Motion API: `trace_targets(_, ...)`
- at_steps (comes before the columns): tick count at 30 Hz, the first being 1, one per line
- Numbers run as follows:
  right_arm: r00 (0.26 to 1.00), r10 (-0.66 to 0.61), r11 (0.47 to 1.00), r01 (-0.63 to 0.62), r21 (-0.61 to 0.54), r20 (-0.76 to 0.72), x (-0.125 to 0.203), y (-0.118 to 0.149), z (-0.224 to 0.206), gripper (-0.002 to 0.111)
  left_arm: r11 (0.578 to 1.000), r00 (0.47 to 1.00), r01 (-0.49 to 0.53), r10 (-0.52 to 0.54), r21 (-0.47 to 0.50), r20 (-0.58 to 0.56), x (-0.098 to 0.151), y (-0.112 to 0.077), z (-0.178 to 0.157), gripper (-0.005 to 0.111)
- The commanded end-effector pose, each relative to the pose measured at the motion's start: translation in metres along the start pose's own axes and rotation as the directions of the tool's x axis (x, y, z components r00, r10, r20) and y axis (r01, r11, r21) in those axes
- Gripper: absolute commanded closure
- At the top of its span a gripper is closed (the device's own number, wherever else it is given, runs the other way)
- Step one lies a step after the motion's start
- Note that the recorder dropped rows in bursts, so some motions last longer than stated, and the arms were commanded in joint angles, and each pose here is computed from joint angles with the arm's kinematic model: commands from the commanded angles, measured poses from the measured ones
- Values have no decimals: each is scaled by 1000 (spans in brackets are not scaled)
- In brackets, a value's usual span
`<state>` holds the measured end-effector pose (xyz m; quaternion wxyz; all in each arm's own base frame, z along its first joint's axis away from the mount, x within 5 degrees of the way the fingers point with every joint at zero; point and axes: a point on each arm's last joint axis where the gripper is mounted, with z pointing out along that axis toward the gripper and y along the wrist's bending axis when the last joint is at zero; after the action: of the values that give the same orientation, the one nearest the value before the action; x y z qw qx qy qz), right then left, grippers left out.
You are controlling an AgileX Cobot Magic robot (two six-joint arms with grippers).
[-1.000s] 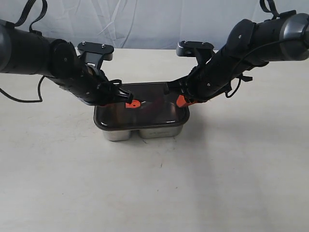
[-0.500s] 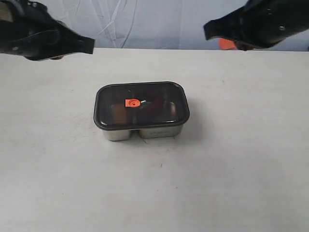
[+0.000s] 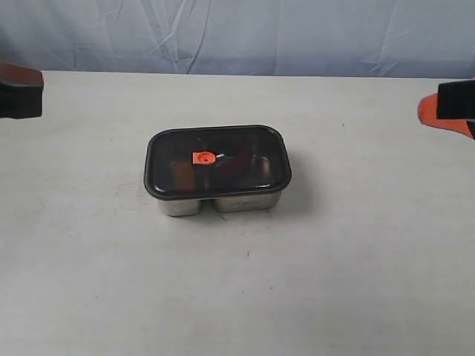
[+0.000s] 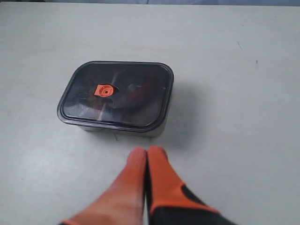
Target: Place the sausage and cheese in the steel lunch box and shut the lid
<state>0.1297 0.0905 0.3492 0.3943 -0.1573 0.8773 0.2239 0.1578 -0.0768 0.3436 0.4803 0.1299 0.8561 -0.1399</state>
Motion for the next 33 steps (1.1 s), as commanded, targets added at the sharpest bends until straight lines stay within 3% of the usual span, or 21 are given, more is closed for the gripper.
trace_targets(1, 997, -55, 998, 54, 14, 49, 0, -1, -10, 108, 1000, 1000, -4, 4, -3, 6, 1, 1, -2, 107)
trace_targets(3, 989, -94, 993, 85, 84, 110, -1, -9, -22, 108, 1000, 1000, -4, 4, -3, 6, 1, 1, -2, 107)
trace_targets(6, 978, -25, 976, -21, 216, 209, 6, -31, -40, 108, 1000, 1000, -20, 20, -12, 8, 1, 1, -2, 107)
trace_targets(10, 919, -61, 882, -133, 452, 390, 38, -62, -56, 108, 1000, 1000, -23, 23, -14, 8, 1, 2, -2, 107)
trace_targets(13, 867, -113, 812, -201, 549, 485, 66, -74, -55, 108, 1000, 1000, -23, 23, -14, 8, 1, 2, -2, 107)
trace_targets(19, 898, -137, 749, -182, 637, 418, 113, -88, -35, 108, 1000, 1000, -23, 23, -15, 2, 2, 2, -2, 107)
trace_targets(26, 906, -102, 753, -200, 627, 411, 158, -93, -13, 108, 1000, 1000, -23, 23, -15, 2, 2, 2, -2, 107)
trace_targets(33, 901, -74, 762, -226, 607, 428, 184, -96, 1, 108, 1000, 1000, -23, 23, -15, 2, 2, 2, -2, 107)
